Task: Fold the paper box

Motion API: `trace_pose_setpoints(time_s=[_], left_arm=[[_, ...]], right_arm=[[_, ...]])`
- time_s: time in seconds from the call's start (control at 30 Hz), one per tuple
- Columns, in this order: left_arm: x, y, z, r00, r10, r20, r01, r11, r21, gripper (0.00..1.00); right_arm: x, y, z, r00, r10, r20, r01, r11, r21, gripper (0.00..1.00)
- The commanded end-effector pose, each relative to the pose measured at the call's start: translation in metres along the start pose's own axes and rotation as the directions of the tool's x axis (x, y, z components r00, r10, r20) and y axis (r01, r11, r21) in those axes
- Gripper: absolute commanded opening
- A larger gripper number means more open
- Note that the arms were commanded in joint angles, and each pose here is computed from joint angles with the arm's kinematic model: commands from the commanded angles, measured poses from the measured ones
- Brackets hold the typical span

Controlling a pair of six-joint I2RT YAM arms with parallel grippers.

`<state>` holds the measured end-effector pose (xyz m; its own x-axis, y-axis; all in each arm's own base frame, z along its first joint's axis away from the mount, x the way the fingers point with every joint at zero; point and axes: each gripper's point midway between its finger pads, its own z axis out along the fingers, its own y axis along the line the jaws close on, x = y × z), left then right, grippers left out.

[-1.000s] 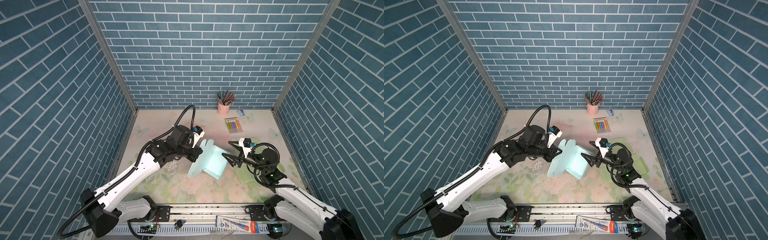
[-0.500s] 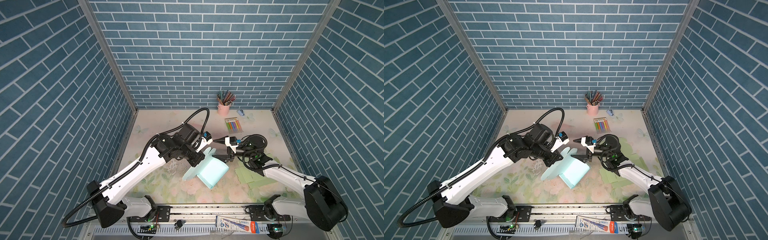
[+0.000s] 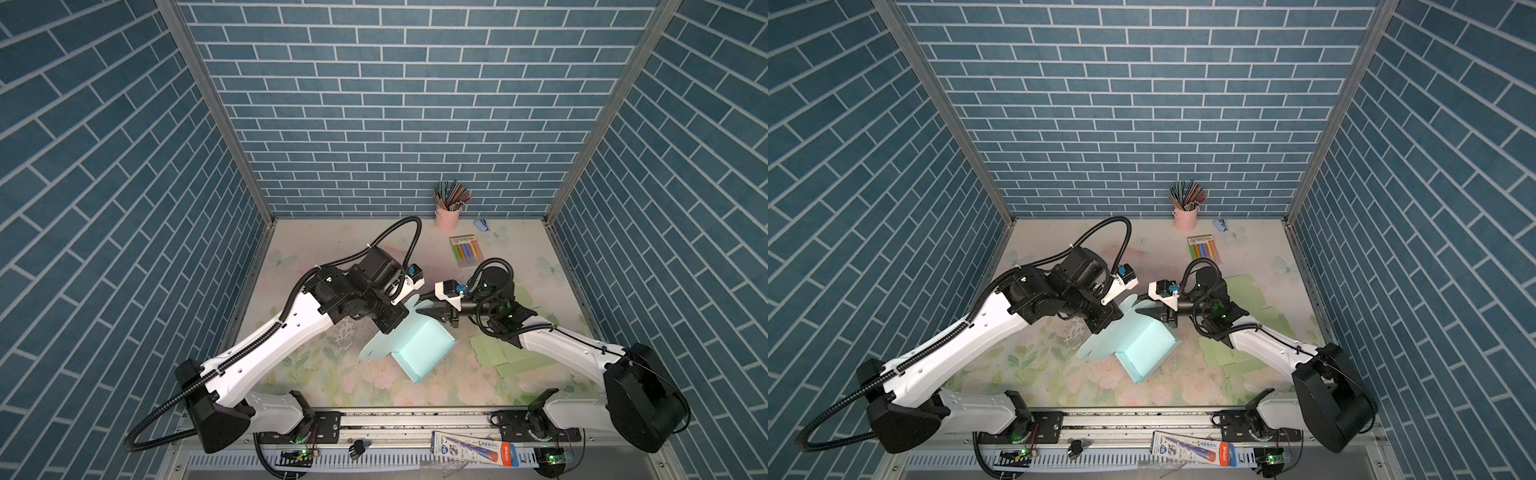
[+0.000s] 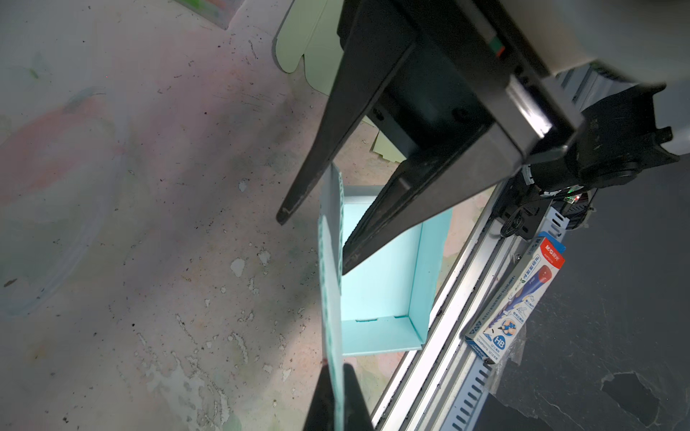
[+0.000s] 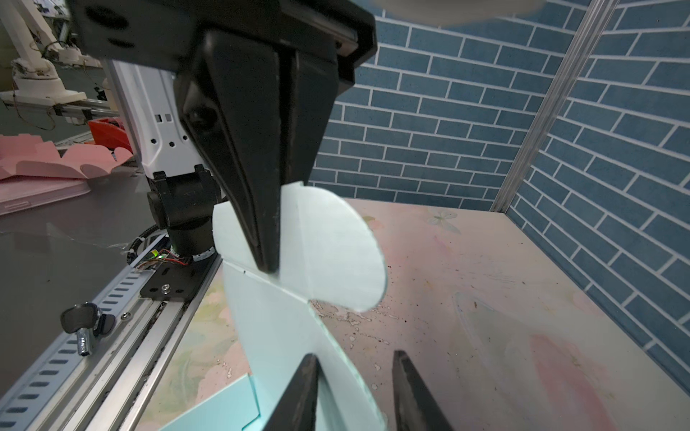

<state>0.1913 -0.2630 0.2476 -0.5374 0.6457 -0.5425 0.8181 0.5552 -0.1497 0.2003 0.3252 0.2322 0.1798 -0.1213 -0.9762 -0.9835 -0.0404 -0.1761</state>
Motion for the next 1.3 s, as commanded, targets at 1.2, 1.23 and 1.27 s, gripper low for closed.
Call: trace_pose_setpoints(time_s=[1.2,1.23,1.27], left_arm=[[0.073,0.123,0.039,0.595,-0.499,0.629,0.581,0.809,0.093,0.84],[0.072,0.124,0.039,0.591,-0.500,0.633,0.575,0.811,0.104,0.84],[0.071,0.124,0.040,0.594,-0.499,0.631,0.571,0.814,0.106,0.84]], right_arm=[[0.072,-0.027,-0.006,0.958,0.265,-0.110,-0.248,0.958,0.146,0.02],[0.068,-0.025,-0.007,0.963,0.253,-0.097,-0.239,0.961,0.139,0.02],[0.064,-0.023,-0.008,0.966,0.243,-0.084,-0.231,0.964,0.136,0.03]])
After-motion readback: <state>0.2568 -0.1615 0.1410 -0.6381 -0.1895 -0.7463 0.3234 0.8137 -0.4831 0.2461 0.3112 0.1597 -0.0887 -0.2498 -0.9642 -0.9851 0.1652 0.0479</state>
